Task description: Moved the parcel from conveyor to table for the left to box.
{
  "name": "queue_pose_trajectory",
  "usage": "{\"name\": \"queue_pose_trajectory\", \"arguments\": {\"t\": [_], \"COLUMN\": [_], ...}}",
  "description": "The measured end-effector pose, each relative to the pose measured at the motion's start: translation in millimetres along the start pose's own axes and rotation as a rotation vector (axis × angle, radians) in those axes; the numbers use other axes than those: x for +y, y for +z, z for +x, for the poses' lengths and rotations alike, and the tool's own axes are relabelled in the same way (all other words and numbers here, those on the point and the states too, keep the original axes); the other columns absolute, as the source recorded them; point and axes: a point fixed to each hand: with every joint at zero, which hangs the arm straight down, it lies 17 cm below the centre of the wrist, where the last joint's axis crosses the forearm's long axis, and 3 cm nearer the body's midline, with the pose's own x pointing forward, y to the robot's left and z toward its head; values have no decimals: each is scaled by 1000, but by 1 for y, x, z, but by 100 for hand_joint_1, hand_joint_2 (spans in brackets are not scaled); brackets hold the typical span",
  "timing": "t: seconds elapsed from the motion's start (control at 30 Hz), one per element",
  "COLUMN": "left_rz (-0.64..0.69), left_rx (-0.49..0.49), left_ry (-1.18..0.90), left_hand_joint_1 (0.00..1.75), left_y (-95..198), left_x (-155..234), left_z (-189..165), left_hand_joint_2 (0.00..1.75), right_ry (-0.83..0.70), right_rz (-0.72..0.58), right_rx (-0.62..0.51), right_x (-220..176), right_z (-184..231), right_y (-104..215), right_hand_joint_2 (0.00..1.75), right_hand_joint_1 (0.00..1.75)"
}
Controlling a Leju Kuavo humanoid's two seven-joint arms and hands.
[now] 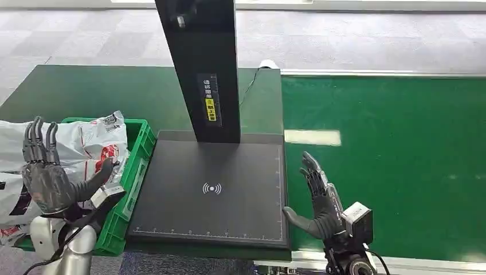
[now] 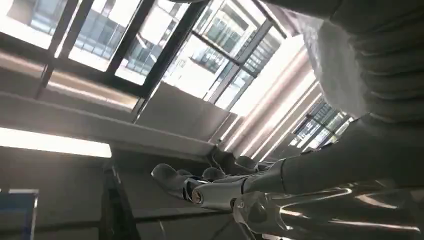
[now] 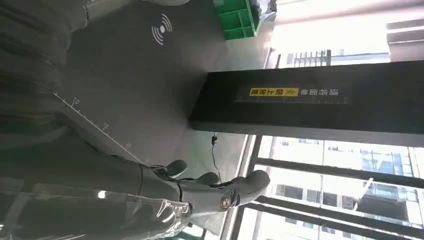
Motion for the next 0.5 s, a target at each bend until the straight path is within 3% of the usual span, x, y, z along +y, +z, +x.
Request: {"name": "queue_pose_trajectory", "arguments": {"t": [0.37, 0.4, 0.5], "left_rz": [346, 391, 471], "left_rx": [67, 72, 65], "left_ry": [34, 66, 178], "left_hand_joint_1": [0, 0, 0], "left_y": [-23, -24, -27], "left_x": [114, 127, 147], "left_z": [2, 4, 19], "left_hand_joint_2": [0, 175, 175], "right_ry": [-8, -10, -13], "right_rz": [-6, -6, -5], "right_rx": [-6, -8, -16], "right_x": [1, 2, 2], "right_z": [1, 1, 3], "right_y": [-3, -4, -7], "right_hand_joint_2": [175, 175, 175], "right_hand_joint_1": [0, 0, 0]}}
